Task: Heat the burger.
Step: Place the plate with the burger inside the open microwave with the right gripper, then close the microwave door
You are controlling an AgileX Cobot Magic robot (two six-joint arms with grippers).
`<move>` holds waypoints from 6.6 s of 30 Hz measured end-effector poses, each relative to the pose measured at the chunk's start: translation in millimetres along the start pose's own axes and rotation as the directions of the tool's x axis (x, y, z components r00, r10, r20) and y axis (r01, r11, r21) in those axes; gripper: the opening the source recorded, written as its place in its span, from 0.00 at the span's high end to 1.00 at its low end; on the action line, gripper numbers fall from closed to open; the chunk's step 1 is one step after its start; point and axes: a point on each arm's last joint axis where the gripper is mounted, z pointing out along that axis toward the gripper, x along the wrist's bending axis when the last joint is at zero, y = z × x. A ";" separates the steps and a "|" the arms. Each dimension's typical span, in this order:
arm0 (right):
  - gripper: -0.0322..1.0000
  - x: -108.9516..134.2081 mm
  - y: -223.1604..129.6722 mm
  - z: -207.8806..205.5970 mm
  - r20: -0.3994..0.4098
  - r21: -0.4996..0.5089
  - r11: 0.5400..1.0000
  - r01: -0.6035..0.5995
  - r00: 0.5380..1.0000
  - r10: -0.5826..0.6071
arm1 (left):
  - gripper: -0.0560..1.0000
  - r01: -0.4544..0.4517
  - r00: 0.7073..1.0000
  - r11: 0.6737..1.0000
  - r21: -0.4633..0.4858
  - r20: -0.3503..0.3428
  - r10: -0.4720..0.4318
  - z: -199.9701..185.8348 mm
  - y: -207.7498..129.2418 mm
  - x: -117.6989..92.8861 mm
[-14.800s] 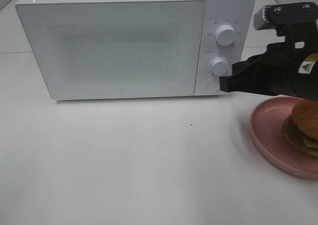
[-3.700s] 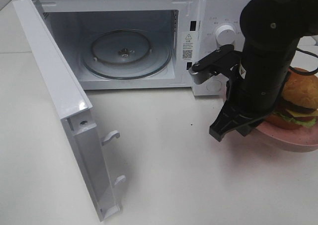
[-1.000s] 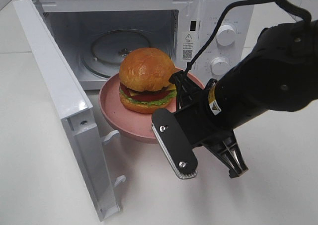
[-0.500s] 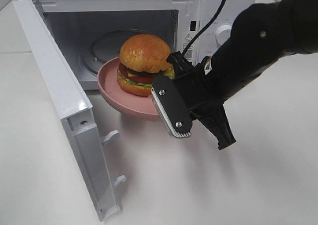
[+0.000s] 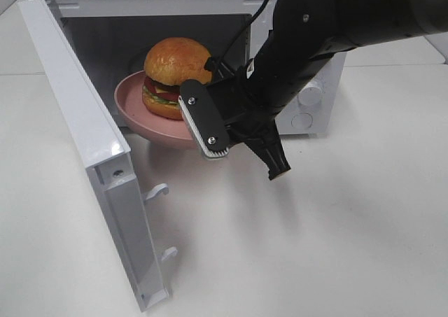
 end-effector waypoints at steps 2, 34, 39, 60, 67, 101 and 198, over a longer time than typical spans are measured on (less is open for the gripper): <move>0.95 -4.7 0.2 4.5 -0.004 -0.001 1.000 -0.001 1.000 0.001 | 0.95 0.000 1.000 1.000 0.000 0.000 0.000 0.0 0.0 0.0; 0.95 -89.9 -8.4 73.6 0.012 0.124 0.932 -0.342 0.939 0.343 | 0.95 0.000 1.000 1.000 0.000 0.000 0.000 0.0 0.0 0.0; 0.96 -90.9 -8.4 73.9 0.016 0.125 0.911 -0.393 0.919 0.394 | 0.95 0.000 1.000 1.000 0.000 0.000 0.000 0.0 0.0 0.0; 0.26 -90.9 -8.4 65.1 0.062 0.131 0.598 -0.791 0.608 0.791 | 0.95 0.000 1.000 1.000 0.000 0.000 0.000 0.0 0.0 0.0; 0.25 -88.6 -8.7 64.4 0.054 0.154 0.564 -0.811 0.577 0.815 | 0.95 0.000 1.000 1.000 0.000 0.000 0.000 0.0 0.0 0.0; 0.24 -75.7 4.3 13.7 -0.098 0.326 0.360 -0.874 0.348 0.933 | 0.95 0.000 1.000 1.000 0.000 0.000 0.000 0.0 0.0 0.0; 0.32 261.9 -40.3 -266.4 0.412 -0.314 -0.347 -0.884 -0.455 0.789 | 0.95 0.000 1.000 1.000 0.000 0.000 0.000 0.0 0.0 0.0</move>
